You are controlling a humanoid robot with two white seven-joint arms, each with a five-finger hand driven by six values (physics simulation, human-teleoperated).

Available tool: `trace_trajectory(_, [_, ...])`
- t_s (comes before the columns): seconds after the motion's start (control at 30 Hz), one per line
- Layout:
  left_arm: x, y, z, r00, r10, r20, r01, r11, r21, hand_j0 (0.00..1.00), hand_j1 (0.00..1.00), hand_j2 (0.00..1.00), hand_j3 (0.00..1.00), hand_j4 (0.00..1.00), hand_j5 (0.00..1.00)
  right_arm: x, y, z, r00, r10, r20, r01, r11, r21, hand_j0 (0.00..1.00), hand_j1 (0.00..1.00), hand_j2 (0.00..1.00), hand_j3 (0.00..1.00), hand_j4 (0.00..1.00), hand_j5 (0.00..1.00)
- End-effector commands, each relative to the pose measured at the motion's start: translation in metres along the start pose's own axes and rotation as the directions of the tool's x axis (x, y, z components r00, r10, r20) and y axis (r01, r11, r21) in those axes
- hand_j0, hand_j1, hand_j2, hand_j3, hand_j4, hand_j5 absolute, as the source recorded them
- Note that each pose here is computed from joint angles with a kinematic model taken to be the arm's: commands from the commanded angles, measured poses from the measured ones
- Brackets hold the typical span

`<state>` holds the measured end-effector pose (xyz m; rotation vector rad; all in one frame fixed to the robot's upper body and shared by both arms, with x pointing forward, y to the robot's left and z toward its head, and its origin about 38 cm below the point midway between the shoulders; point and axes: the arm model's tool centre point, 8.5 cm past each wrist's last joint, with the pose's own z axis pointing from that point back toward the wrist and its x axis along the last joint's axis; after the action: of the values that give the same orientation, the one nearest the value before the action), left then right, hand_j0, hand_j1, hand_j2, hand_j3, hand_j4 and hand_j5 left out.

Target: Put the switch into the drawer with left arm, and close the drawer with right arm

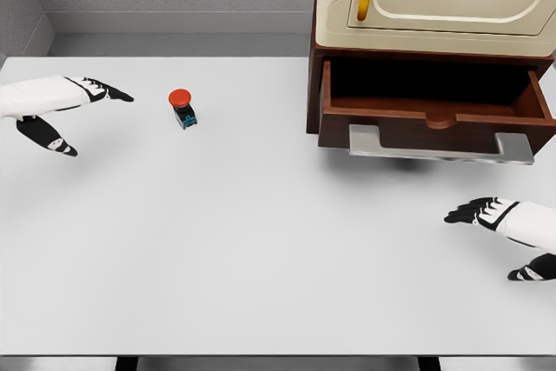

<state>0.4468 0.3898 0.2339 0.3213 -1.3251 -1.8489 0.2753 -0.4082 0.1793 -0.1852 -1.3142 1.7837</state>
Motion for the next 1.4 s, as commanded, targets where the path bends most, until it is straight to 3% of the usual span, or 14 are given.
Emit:
trace_trajectory(0.0, [0.0, 0.001, 0.001, 1.0, 0.005, 0.0, -0.005, 1.0, 0.005, 1.0, 1.0, 1.0, 1.0, 1.0, 1.0, 0.0, -0.001, 0.0, 1.0, -0.005, 0.001, 0.005, 1.0, -0.003, 1.0, 1.0, 1.0, 1.0, 1.0, 1.0])
trace_trajectory(0.17, [-0.002, 0.003, -0.004, 1.0, -0.005, -0.009, 0.005, 1.0, 0.003, 1.0, 1.0, 1.0, 1.0, 1.0, 1.0, 0.0, -0.006, 0.0, 1.0, 0.005, 0.0, -0.005, 1.0, -0.014, 1.0, 1.0, 1.0, 1.0, 1.0, 1.0])
trace_trajectory(0.3, [-0.008, 0.014, -0.073, 0.999, -0.007, -0.034, 0.007, 1.0, 0.005, 1.0, 1.0, 1.0, 1.0, 1.0, 1.0, -0.001, -0.009, 0.003, 1.0, 0.018, -0.006, -0.018, 1.0, -0.002, 1.0, 1.0, 1.0, 1.0, 1.0, 1.0])
trace_trajectory(0.53, [-0.01, 0.02, -0.12, 0.997, -0.009, -0.074, 0.007, 0.999, -0.038, 0.99, 0.99, 0.99, 0.99, 0.99, 0.99, -0.002, -0.008, 0.005, 1.0, 0.015, -0.013, -0.015, 1.0, -0.002, 1.0, 1.0, 1.0, 1.0, 1.0, 1.0])
trace_trajectory(0.63, [-0.004, 0.018, -0.133, 0.997, -0.021, -0.07, 0.017, 0.998, -0.058, 0.97, 0.97, 0.97, 0.97, 0.97, 0.97, -0.004, -0.011, 0.01, 1.0, 0.015, -0.027, -0.016, 1.0, -0.023, 0.68, 0.68, 0.68, 0.68, 0.68, 0.68])
trace_trajectory(0.77, [-0.002, 0.02, -0.139, 0.995, -0.052, -0.08, 0.046, 0.996, -0.08, 0.91, 0.91, 0.91, 0.91, 0.91, 0.91, -0.007, -0.008, 0.026, 0.998, -0.007, -0.067, 0.003, 0.999, -0.053, 0.52, 0.52, 0.52, 0.52, 0.52, 0.52])
trace_trajectory(0.83, [-0.003, 0.025, -0.141, 0.995, -0.045, -0.086, 0.039, 0.996, -0.075, 0.87, 0.87, 0.87, 0.87, 0.87, 0.87, -0.009, -0.005, 0.036, 0.996, -0.03, -0.087, 0.022, 0.996, -0.091, 0.52, 0.52, 0.52, 0.52, 0.52, 0.52])
trace_trajectory(0.93, [0.013, 0.026, -0.163, 0.995, -0.08, -0.056, 0.075, 0.992, -0.098, 0.87, 0.87, 0.87, 0.87, 0.87, 0.87, -0.011, -0.002, 0.047, 0.992, -0.055, -0.115, 0.037, 0.988, -0.15, 0.51, 0.51, 0.51, 0.51, 0.51, 0.51])
trace_trajectory(1.1, [0.018, 0.024, -0.17, 0.993, -0.106, -0.05, 0.099, 0.988, -0.122, 0.86, 0.86, 0.86, 0.86, 0.86, 0.86, -0.009, 0.015, 0.046, 0.988, -0.103, -0.113, 0.083, 0.982, -0.167, 0.49, 0.49, 0.49, 0.49, 0.49, 0.49])
trace_trajectory(1.37, [0.022, 0.021, -0.175, 0.993, -0.113, -0.04, 0.106, 0.985, -0.133, 0.73, 0.73, 0.73, 0.73, 0.73, 0.73, -0.012, 0.006, 0.068, 0.983, -0.106, -0.153, 0.071, 0.973, -0.218, 0.49, 0.49, 0.49, 0.49, 0.49, 0.49])
